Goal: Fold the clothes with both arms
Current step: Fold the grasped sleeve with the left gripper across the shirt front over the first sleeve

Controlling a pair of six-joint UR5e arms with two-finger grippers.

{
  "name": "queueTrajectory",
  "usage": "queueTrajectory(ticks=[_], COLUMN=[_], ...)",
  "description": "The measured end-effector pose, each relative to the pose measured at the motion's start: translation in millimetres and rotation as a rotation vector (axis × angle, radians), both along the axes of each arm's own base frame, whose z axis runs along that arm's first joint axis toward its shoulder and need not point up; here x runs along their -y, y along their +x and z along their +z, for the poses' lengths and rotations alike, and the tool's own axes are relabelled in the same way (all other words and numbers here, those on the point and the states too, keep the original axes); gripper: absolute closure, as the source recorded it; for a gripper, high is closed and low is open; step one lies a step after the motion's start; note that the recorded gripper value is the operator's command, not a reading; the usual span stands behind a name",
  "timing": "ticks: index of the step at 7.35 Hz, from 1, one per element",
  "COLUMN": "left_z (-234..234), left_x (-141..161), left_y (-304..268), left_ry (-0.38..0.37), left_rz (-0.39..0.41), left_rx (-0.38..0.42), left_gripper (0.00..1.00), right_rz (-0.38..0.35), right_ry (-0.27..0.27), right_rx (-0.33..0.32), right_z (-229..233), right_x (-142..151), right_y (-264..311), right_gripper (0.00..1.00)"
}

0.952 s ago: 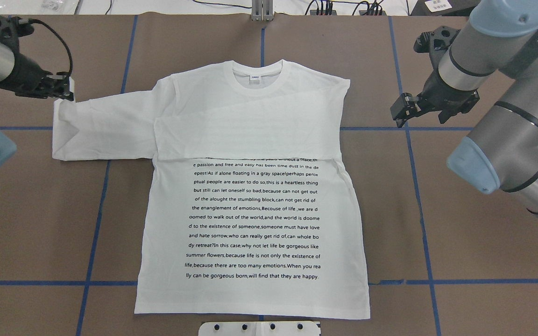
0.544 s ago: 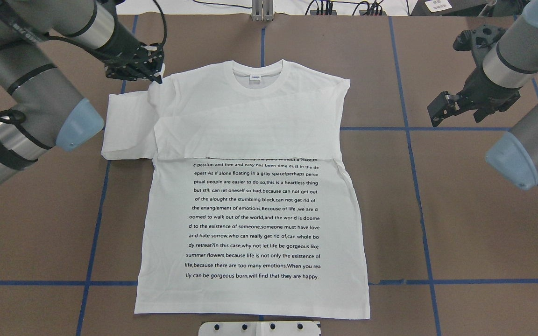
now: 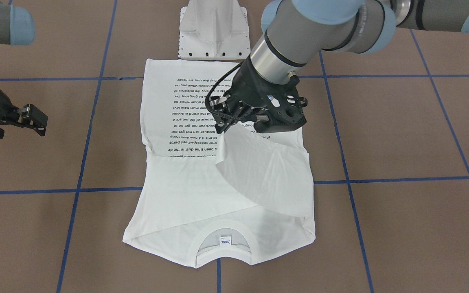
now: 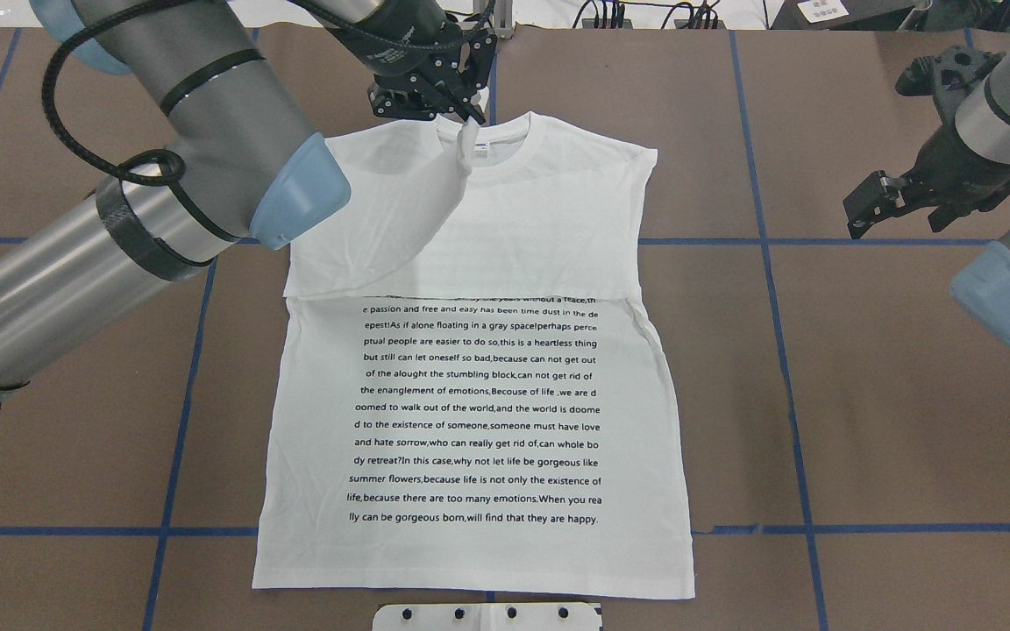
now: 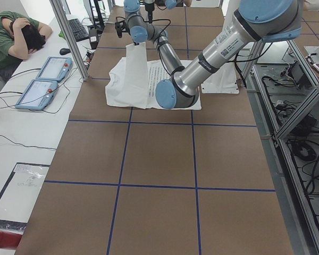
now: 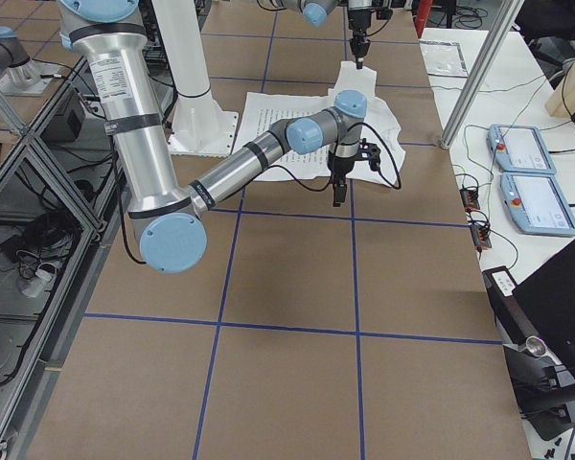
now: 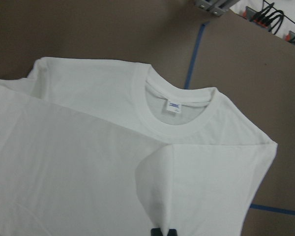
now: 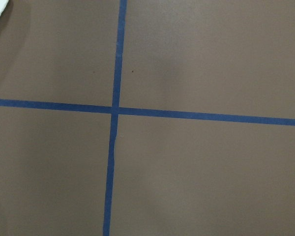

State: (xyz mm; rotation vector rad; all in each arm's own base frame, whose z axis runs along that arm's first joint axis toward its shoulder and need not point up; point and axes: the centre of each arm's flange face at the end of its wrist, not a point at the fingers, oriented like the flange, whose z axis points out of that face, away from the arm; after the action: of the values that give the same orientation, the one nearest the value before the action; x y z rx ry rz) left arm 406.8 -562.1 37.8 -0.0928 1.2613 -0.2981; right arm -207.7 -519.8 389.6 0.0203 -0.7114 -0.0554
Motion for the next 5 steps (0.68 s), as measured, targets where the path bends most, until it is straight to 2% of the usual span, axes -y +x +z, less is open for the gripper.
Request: queueTrajectory(ticks=[2,5], left_z=[-3.4,29.9], left_x=[-11.5,3.8], left_y=[25.5,74.4], left_ry=[-0.014,0.004], left_rz=[0.012,-0.001], left_rx=[0.002,0.002], left_gripper=[1.0,1.0], right_rz=[0.005,0.008], right_ry=[-0.004,-0.004], right_rx=[0.0,0.0], right_z=[0.0,-1.7], right_x=[0.5,2.0], right_y=[0.7,-0.4], right_gripper=[0.0,0.0])
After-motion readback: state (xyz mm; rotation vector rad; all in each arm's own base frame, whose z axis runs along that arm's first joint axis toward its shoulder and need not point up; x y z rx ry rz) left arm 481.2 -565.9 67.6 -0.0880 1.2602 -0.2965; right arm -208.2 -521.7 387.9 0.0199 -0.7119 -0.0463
